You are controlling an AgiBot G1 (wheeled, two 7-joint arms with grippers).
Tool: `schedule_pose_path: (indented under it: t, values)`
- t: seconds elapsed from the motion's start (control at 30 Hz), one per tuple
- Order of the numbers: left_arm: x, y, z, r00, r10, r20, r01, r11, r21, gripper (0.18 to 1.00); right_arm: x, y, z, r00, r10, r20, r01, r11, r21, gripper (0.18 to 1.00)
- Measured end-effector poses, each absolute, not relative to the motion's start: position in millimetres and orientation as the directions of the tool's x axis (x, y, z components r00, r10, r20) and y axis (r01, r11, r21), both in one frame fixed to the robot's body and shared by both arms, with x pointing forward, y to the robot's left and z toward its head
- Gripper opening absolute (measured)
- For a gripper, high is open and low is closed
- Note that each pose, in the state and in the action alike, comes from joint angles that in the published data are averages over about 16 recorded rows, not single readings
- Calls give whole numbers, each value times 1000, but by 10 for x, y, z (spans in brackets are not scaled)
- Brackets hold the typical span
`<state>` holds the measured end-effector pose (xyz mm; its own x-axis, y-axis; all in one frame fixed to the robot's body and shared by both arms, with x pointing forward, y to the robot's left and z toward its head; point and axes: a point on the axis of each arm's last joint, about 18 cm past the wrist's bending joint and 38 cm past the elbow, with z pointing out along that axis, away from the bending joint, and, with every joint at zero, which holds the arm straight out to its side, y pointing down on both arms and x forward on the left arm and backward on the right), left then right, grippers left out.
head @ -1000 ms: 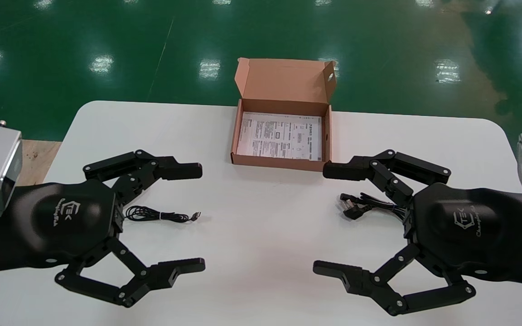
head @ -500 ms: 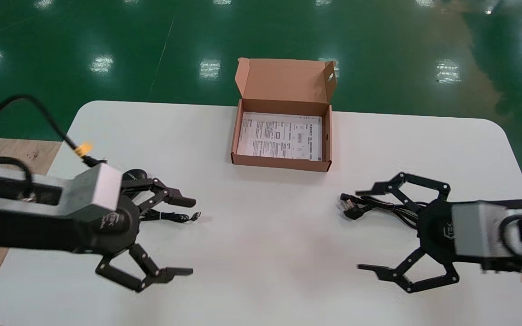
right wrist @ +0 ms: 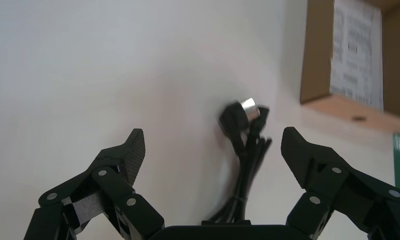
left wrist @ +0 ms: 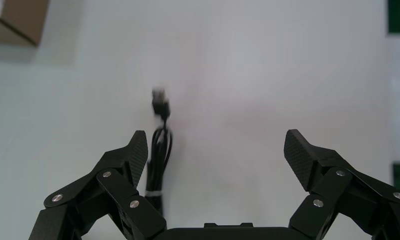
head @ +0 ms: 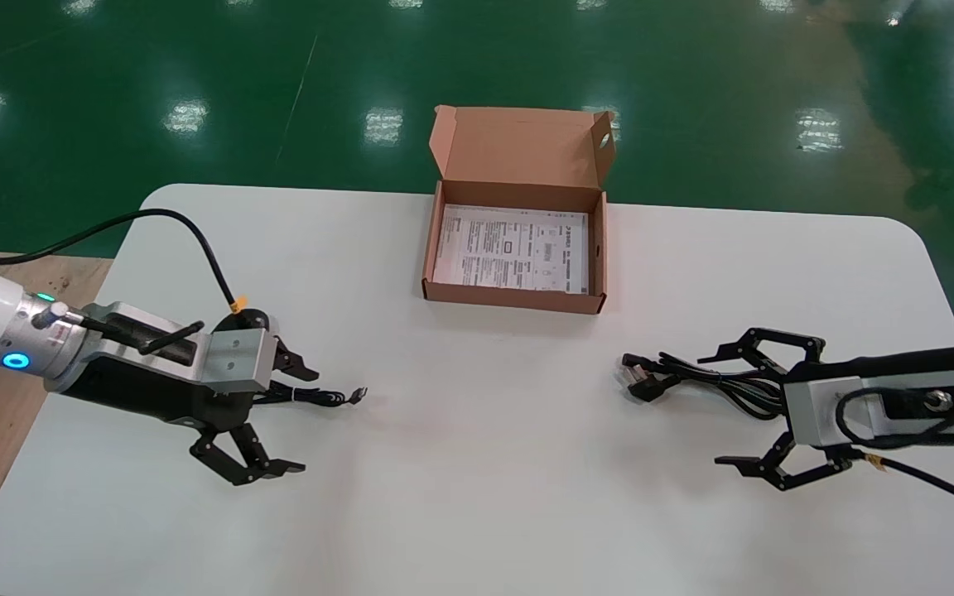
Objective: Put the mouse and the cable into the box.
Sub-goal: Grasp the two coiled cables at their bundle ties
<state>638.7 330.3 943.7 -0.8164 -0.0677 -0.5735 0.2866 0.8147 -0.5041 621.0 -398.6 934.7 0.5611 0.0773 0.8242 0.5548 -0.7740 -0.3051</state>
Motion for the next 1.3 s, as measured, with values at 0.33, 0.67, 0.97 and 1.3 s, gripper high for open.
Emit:
schedule_pose_path:
  t: [0.33, 0.67, 0.97, 1.3]
  values:
    - [6655, 3464, 9349, -784, -58, -618, 268, 866, -421, 1000, 6496, -4139, 9280, 556, 45, 830, 470, -841, -269, 1000]
    - [6827, 3544, 9240, -747, -61, -662, 253, 895, -368, 1000, 6705, -4256, 9225, 531, 24, 847, 387, -896, -217, 1000]
    - [6881, 3569, 9192, -735, -60, -675, 245, 906, -346, 999, 6779, -4273, 9193, 525, 18, 851, 358, -912, -201, 999]
    - [6886, 3569, 9195, -733, -60, -677, 245, 906, -345, 968, 6784, -4273, 9194, 525, 17, 851, 356, -913, -201, 971]
